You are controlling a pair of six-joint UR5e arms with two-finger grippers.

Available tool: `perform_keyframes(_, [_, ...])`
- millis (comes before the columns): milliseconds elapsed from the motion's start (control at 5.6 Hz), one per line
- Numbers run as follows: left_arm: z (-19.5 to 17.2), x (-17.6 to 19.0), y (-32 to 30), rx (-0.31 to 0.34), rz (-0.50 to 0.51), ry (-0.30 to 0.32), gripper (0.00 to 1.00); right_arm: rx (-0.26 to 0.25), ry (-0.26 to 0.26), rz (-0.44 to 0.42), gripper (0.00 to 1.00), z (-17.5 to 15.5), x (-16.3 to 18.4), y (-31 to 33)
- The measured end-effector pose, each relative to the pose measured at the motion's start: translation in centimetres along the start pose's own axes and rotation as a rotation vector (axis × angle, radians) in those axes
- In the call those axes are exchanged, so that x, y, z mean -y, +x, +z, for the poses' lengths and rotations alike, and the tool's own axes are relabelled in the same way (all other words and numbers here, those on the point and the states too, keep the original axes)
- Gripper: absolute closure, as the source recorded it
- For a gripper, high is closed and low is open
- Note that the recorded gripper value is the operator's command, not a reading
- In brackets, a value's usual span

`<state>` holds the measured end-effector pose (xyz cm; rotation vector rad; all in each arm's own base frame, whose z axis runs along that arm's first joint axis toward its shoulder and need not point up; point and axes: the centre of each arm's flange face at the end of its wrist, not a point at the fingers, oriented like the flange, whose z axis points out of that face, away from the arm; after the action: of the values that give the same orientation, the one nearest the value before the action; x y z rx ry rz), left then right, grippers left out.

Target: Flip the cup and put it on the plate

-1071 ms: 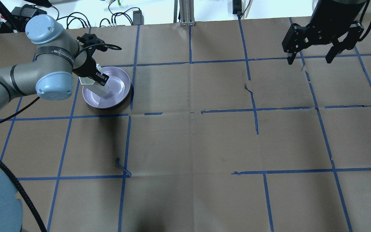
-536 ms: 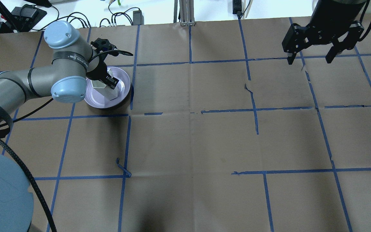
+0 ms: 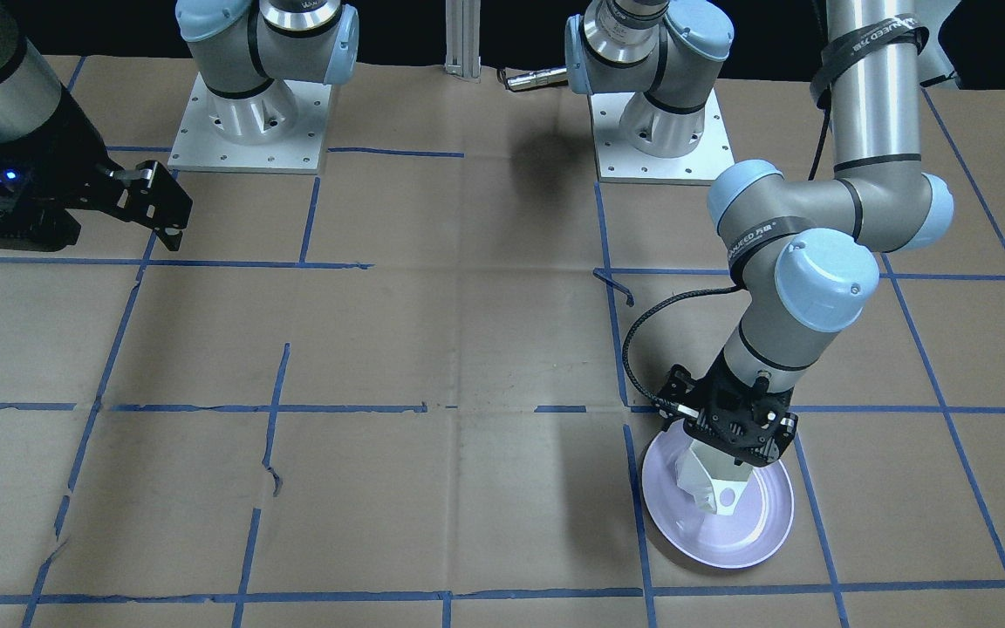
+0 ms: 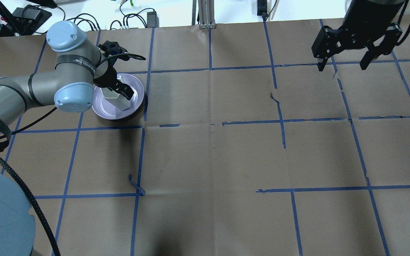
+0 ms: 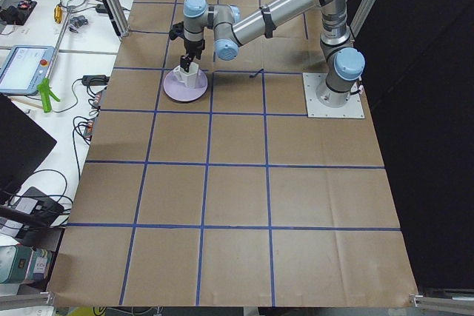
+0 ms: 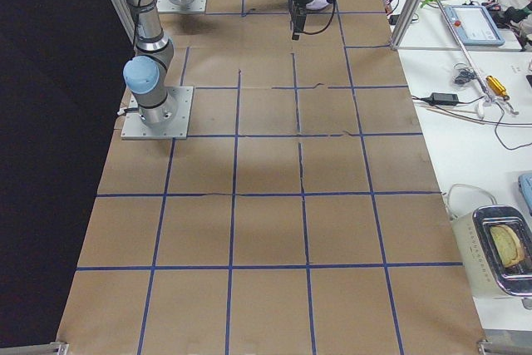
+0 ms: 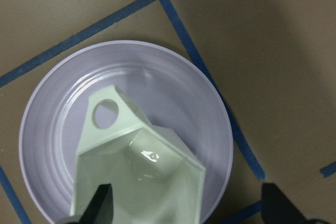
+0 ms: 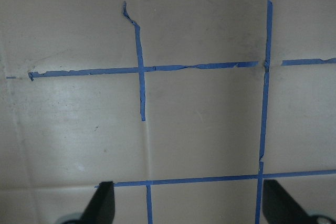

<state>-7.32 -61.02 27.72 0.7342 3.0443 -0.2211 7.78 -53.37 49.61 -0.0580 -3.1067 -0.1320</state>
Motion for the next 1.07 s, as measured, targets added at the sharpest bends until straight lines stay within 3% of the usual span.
perform_keyframes(357, [-7.8,1.7,1.1,-0.042,-0.159,-0.076,0.02,0.000,0.000,0.000,0.00,0.0,0.0,0.0])
perform_keyframes(714, [-15.1,3.3,4.8,-0.037,-0.272,-0.148,0.02,0.000,0.000,0.000,0.00,0.0,0.0,0.0])
perform_keyframes(1071, [-20.6,2.0,7.8,-0.021,-0.309,-0.158,0.02,0.000,0.000,0.000,0.00,0.0,0.0,0.0])
